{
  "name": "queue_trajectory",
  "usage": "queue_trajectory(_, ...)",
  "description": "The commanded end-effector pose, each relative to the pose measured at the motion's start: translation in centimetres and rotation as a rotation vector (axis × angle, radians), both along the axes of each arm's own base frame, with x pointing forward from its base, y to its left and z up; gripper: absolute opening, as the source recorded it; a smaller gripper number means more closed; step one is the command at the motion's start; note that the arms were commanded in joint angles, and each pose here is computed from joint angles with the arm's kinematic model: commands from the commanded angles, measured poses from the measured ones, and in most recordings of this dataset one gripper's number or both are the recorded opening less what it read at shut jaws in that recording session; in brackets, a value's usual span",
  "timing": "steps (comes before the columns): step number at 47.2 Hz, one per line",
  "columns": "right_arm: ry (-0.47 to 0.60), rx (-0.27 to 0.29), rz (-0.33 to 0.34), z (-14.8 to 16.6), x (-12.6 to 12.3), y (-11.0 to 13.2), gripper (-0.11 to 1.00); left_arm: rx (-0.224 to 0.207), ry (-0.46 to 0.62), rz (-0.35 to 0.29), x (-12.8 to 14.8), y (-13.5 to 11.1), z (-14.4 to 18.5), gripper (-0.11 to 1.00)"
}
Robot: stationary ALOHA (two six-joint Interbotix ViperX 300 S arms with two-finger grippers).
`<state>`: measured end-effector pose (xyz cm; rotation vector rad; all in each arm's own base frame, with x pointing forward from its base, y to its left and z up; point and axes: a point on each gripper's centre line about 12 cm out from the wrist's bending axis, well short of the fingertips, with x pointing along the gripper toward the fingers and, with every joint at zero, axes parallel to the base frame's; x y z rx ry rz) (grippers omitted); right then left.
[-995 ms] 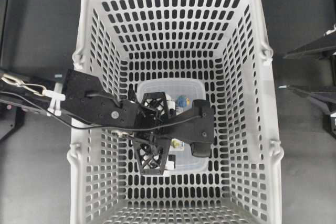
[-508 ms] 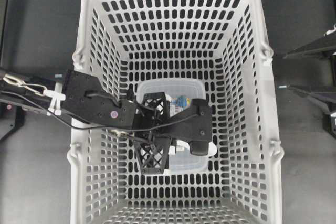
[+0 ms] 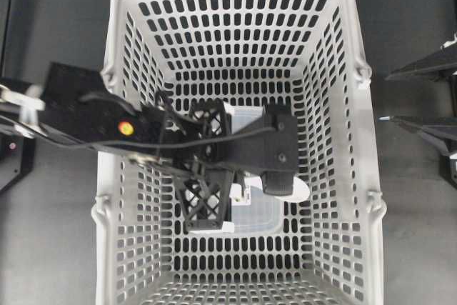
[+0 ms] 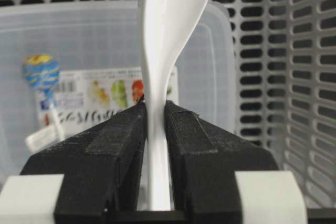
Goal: Pick up the chinese spoon from the shopping basket with the left arm.
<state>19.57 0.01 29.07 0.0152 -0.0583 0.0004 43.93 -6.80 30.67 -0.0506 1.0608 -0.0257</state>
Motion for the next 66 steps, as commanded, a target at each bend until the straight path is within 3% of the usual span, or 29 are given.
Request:
queue_trajectory(1,-0.014,0.006,0.001,0.5,0.1,0.0,0.67,-0.008,-0.072,0.003,-0.9,0.2,5.3,0.11)
queue_trajectory(12,-0.017,0.005,0.001,0.5,0.0,0.0,0.66,-0.010,-0.073,0.012,-1.7,0.4,8.3,0.11)
queue_trajectory(34,-0.017,0.005,0.001,0.5,0.0,0.0,0.66,-0.051,-0.077,0.089,-1.5,0.9,8.5,0.11)
queue_trajectory(66,-0.015,0.005,0.001,0.5,0.0,0.0,0.66,-0.050,-0.061,0.095,-1.4,0.9,8.0,0.11)
